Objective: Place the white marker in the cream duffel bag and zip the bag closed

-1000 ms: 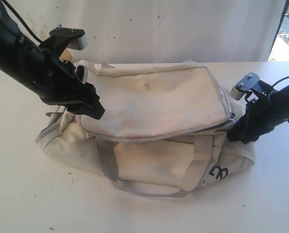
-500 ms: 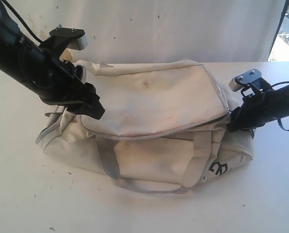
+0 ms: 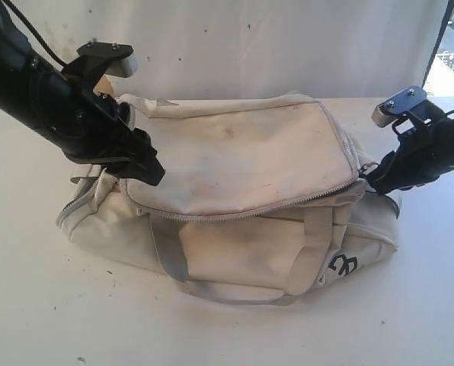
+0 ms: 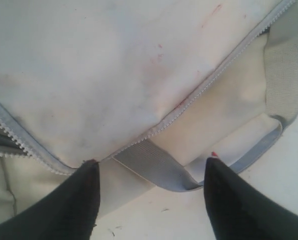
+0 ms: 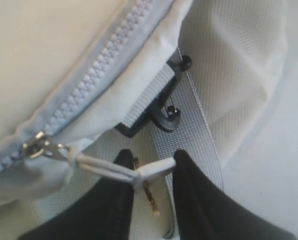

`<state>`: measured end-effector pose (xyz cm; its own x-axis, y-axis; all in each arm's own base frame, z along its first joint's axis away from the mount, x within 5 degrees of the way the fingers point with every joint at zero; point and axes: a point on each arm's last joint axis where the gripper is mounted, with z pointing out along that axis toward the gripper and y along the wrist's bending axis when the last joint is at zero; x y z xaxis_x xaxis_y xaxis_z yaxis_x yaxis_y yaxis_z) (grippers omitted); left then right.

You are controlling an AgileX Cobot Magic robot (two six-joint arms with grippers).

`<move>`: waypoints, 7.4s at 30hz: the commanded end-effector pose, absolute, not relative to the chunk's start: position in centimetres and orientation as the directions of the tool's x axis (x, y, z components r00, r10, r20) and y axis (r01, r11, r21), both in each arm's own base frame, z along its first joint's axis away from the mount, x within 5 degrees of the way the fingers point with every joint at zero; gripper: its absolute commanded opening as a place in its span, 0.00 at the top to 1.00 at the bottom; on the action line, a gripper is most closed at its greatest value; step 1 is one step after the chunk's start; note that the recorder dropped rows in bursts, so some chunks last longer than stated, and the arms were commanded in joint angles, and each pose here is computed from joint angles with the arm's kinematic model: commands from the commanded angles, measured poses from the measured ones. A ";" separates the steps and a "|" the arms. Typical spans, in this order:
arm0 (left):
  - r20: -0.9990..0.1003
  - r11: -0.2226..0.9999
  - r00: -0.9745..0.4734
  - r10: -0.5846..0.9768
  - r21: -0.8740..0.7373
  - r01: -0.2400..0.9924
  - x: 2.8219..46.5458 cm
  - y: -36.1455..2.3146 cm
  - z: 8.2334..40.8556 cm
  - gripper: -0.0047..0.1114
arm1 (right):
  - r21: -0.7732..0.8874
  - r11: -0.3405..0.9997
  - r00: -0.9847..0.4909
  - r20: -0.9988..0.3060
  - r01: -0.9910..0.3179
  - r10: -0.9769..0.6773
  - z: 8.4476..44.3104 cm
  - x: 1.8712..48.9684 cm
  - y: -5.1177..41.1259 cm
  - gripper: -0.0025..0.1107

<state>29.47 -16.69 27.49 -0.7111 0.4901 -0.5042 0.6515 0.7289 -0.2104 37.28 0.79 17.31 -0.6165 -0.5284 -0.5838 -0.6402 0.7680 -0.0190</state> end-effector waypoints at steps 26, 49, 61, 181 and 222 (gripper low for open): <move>-0.538 0.729 -0.716 0.445 -0.246 0.638 29.5 -17.1 28.0 0.40 | 0.373 0.758 -0.841 -0.322 -0.534 -0.434 24.0 30.2 2.1 0.98; -0.565 0.660 -0.672 0.478 -0.274 0.700 29.3 -17.7 28.1 0.40 | 0.561 0.755 -0.935 -0.112 -0.340 -0.337 21.8 28.6 8.4 0.98; -0.580 0.623 -0.670 0.463 -0.325 0.712 29.7 -18.6 27.2 0.40 | 0.656 0.710 -0.967 -0.166 -0.255 -0.194 21.0 29.8 12.8 0.98; -0.776 0.182 -0.246 0.581 -0.171 0.968 34.4 -34.4 16.7 0.96 | 0.357 0.934 -0.917 -0.365 0.021 0.161 27.4 32.9 4.9 0.38; -0.673 0.020 -0.297 0.678 -0.387 0.922 30.6 -32.9 21.7 0.96 | 0.471 0.878 -0.942 -0.249 0.086 0.226 20.3 36.6 6.2 0.98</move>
